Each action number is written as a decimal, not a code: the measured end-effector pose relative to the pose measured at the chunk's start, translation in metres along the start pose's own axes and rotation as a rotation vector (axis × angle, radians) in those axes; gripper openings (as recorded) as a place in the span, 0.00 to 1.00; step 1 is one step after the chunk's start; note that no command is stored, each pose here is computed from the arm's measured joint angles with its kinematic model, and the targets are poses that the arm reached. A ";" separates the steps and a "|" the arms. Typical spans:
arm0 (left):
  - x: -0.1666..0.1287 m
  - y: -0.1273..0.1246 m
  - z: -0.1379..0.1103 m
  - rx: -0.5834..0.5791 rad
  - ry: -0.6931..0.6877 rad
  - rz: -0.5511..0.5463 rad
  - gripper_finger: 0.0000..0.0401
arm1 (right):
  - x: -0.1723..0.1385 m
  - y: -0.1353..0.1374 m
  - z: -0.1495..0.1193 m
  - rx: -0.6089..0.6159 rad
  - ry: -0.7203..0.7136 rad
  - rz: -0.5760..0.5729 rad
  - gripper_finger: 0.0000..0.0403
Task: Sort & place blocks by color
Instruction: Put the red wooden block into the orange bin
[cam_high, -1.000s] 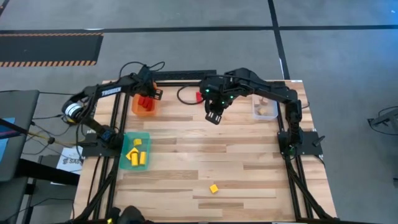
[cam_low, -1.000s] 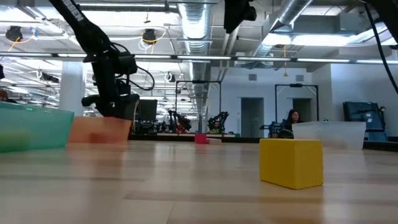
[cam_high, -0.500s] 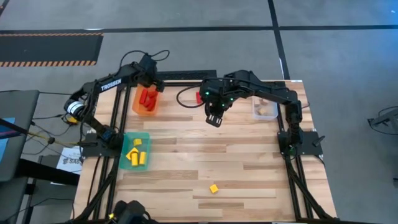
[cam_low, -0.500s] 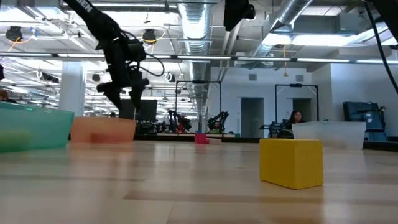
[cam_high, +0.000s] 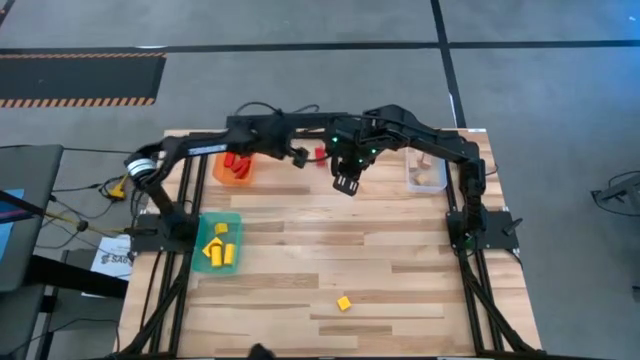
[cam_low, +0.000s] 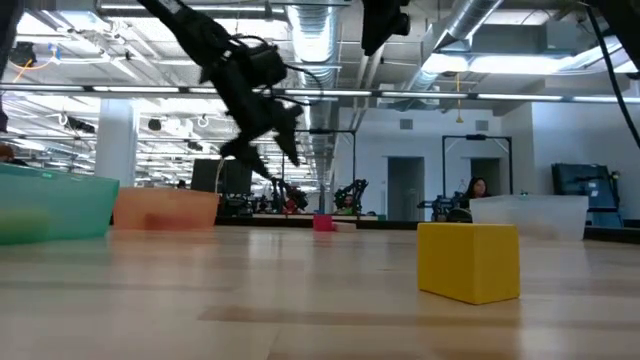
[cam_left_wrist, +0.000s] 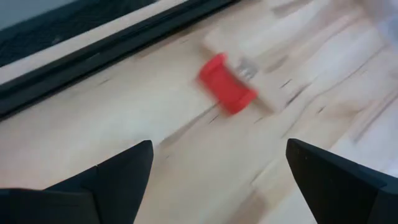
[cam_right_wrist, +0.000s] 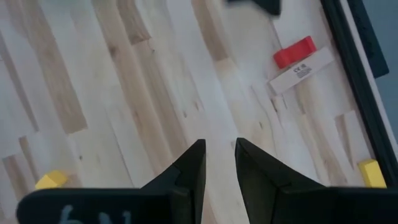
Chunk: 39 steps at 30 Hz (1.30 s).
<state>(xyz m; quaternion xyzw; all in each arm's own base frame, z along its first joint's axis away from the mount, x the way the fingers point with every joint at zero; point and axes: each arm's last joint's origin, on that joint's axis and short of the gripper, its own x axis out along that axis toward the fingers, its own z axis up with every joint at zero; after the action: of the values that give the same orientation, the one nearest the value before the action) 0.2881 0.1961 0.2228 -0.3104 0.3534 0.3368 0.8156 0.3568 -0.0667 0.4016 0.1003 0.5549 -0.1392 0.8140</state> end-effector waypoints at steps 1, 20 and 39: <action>0.008 -0.007 0.000 0.028 -0.003 -0.013 0.88 | 0.000 -0.002 0.000 0.005 0.000 -0.002 0.27; 0.112 -0.063 0.021 0.928 0.314 -0.039 0.78 | -0.001 0.013 -0.002 -0.029 0.008 0.060 0.26; 0.106 -0.052 0.020 0.848 0.461 0.019 0.68 | -0.001 0.022 -0.004 -0.062 0.010 0.077 0.26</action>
<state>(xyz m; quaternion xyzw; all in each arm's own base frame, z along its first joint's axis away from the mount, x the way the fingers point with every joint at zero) 0.3911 0.2158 0.1650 -0.0140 0.6341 0.0930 0.7675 0.3604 -0.0441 0.4016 0.0972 0.5588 -0.0901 0.8187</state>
